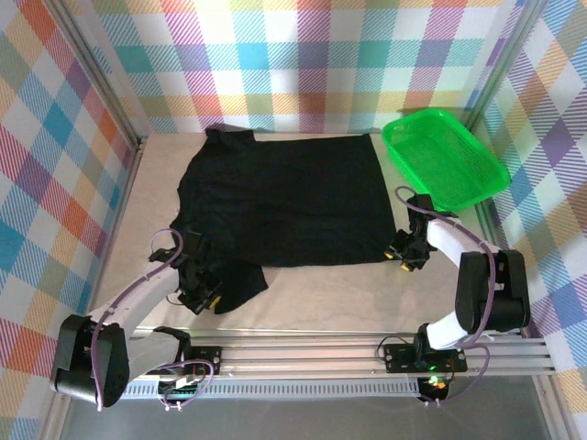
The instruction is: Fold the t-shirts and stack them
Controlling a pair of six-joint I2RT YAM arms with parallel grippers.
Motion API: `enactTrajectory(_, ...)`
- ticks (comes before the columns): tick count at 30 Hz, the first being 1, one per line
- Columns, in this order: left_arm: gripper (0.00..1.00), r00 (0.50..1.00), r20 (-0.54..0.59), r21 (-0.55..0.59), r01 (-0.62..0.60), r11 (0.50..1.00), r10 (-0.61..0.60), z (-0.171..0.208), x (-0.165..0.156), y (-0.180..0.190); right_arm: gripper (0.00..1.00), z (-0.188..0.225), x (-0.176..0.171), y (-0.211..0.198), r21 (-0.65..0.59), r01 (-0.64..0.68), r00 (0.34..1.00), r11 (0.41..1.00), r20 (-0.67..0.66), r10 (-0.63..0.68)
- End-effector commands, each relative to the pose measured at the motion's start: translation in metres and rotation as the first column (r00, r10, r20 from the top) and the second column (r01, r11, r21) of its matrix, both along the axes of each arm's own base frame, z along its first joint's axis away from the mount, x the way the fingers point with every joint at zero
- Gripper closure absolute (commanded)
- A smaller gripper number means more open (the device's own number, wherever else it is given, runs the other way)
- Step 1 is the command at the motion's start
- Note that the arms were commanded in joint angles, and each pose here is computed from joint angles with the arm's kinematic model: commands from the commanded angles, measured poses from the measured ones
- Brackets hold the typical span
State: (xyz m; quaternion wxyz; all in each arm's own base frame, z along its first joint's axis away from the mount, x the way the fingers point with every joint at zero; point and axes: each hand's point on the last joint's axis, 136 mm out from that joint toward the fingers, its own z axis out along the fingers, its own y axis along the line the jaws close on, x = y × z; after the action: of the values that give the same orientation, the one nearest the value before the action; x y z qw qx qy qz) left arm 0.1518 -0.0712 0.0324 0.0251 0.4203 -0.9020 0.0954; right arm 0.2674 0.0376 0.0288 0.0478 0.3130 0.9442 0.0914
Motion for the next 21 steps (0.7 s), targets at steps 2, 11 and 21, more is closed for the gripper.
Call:
enactTrajectory(2, 1.00, 0.998, -0.057, 0.001, -0.003, 1.000, 0.003, 0.003, -0.021, 0.001, 0.67, -0.006, 0.016, 0.001, 0.019, -0.006, 1.000, 1.000, 0.021, 0.005)
enactTrajectory(11, 1.00, 0.996, -0.089, -0.046, -0.025, 0.999, 0.021, 0.010, -0.043, -0.002, 0.91, -0.018, 0.011, 0.007, 0.055, -0.020, 1.000, 0.998, -0.022, 0.021)
enactTrajectory(21, 1.00, 0.991, -0.126, -0.085, -0.045, 0.995, 0.034, 0.023, -0.075, -0.002, 1.00, 0.007, -0.017, 0.014, 0.007, -0.101, 0.995, 0.995, -0.022, 0.101)
